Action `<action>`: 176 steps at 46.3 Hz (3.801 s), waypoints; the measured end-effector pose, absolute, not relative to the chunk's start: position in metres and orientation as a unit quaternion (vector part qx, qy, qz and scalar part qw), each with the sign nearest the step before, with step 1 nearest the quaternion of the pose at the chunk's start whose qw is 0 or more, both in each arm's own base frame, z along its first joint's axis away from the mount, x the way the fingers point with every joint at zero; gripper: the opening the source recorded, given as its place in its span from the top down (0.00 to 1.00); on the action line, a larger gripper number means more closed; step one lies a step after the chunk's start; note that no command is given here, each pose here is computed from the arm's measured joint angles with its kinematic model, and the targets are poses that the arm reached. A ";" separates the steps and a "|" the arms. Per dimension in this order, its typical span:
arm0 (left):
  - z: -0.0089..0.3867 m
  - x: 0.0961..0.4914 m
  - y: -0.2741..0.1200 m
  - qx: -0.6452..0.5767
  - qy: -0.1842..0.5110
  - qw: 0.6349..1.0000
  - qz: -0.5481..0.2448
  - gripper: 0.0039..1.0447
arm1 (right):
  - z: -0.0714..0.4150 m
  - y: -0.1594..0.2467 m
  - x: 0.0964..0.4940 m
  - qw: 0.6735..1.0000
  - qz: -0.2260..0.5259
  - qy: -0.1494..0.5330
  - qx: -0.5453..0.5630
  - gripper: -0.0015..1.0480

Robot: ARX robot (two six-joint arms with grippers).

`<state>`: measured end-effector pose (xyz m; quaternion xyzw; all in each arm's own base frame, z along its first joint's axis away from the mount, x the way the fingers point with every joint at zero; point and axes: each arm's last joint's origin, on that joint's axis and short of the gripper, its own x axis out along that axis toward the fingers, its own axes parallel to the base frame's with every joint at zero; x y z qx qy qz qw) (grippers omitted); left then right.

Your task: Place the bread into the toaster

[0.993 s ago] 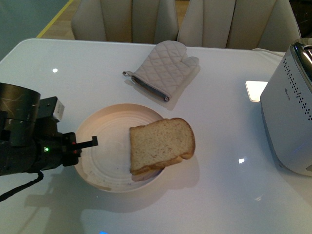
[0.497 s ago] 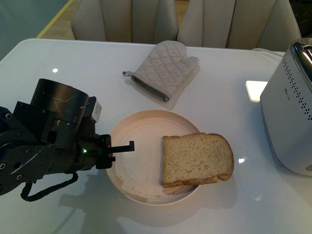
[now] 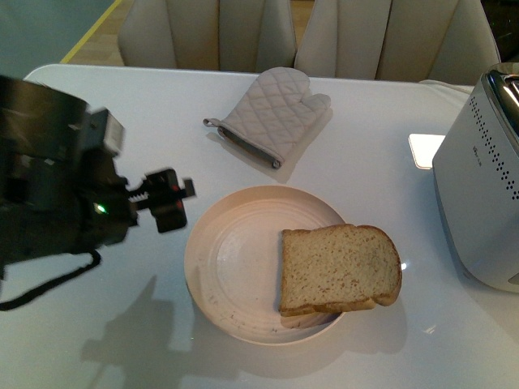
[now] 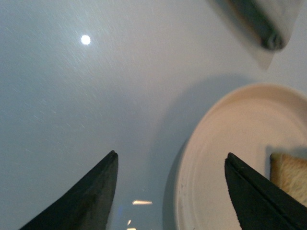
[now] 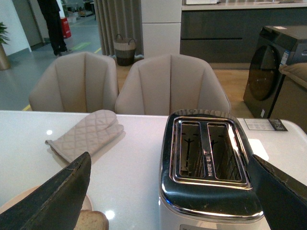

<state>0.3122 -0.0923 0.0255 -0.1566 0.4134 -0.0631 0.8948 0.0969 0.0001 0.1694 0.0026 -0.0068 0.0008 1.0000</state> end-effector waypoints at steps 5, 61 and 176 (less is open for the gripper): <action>0.065 0.306 -0.066 -0.192 0.355 0.914 -0.039 0.14 | 0.169 0.000 0.097 1.000 0.001 -0.007 0.003 0.09; 0.183 0.121 0.000 -0.007 0.001 1.000 -0.001 0.97 | 0.172 0.025 0.109 0.971 -0.046 0.233 0.030 0.09; 0.167 0.097 0.000 -0.004 -0.004 1.000 -0.001 0.06 | 0.114 0.064 0.305 0.839 0.024 0.375 0.395 0.97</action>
